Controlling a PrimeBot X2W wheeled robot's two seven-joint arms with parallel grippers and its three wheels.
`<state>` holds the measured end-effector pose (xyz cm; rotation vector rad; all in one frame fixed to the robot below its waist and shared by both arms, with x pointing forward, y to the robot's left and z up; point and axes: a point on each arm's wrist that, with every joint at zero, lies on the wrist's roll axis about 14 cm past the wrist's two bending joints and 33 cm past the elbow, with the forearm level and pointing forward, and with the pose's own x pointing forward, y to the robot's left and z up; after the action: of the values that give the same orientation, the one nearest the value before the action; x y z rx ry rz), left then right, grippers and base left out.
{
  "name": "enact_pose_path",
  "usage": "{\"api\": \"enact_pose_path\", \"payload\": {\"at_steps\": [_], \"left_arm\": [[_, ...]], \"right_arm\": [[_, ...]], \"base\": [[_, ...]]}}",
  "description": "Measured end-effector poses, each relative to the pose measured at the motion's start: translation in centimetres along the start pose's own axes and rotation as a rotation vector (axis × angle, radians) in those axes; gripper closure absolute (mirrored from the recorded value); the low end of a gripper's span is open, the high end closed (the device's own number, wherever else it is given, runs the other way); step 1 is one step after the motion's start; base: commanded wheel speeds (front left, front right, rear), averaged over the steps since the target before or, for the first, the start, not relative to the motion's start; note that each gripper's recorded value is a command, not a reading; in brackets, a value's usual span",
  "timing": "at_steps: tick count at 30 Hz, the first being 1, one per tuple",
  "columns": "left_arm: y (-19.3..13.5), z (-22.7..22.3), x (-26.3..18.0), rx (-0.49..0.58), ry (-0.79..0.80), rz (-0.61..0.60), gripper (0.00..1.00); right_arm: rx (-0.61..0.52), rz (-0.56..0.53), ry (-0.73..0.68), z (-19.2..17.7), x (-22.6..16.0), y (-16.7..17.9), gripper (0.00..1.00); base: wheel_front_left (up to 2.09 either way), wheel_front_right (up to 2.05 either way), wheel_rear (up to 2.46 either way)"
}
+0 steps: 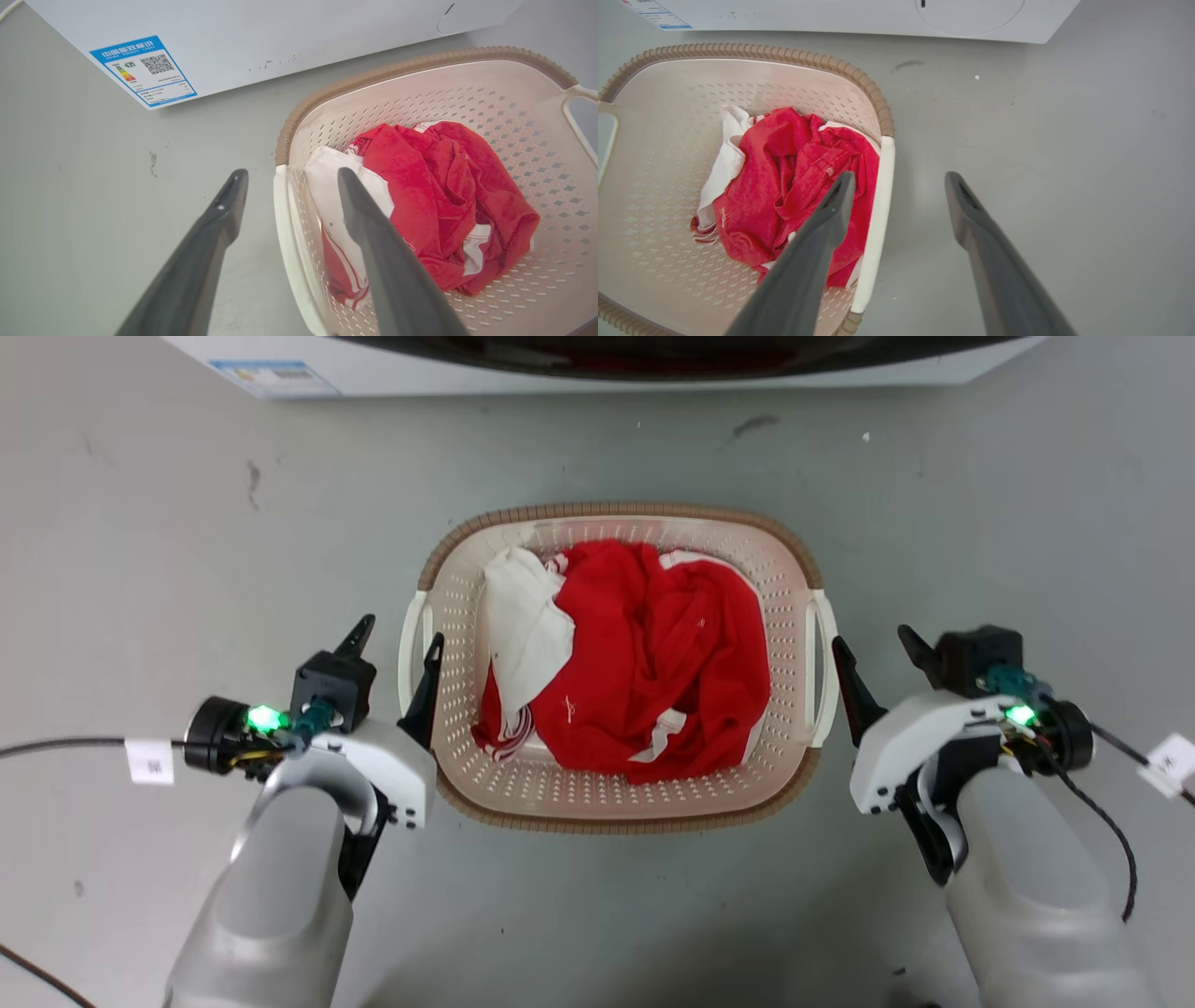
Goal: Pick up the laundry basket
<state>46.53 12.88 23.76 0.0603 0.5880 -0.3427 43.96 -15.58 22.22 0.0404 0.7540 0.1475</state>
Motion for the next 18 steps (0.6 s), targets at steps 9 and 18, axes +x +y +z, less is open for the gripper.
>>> {"api": "enact_pose_path", "payload": {"at_steps": [9, 18], "left_arm": [[0.4, -5.8, 1.7, -0.008, 0.191, -0.027, 0.0], [0.7, -7.9, 2.3, -0.03, 0.29, -0.03, 0.0]], "right_arm": [[-0.001, 0.071, 0.199, -4.1, 3.2, 2.0, 0.0], [-0.018, 0.079, 0.318, -6.0, 4.2, 2.1, 0.0]], "base": [[0.0, 0.0, 0.0], [0.0, 0.0, 0.0]]}}
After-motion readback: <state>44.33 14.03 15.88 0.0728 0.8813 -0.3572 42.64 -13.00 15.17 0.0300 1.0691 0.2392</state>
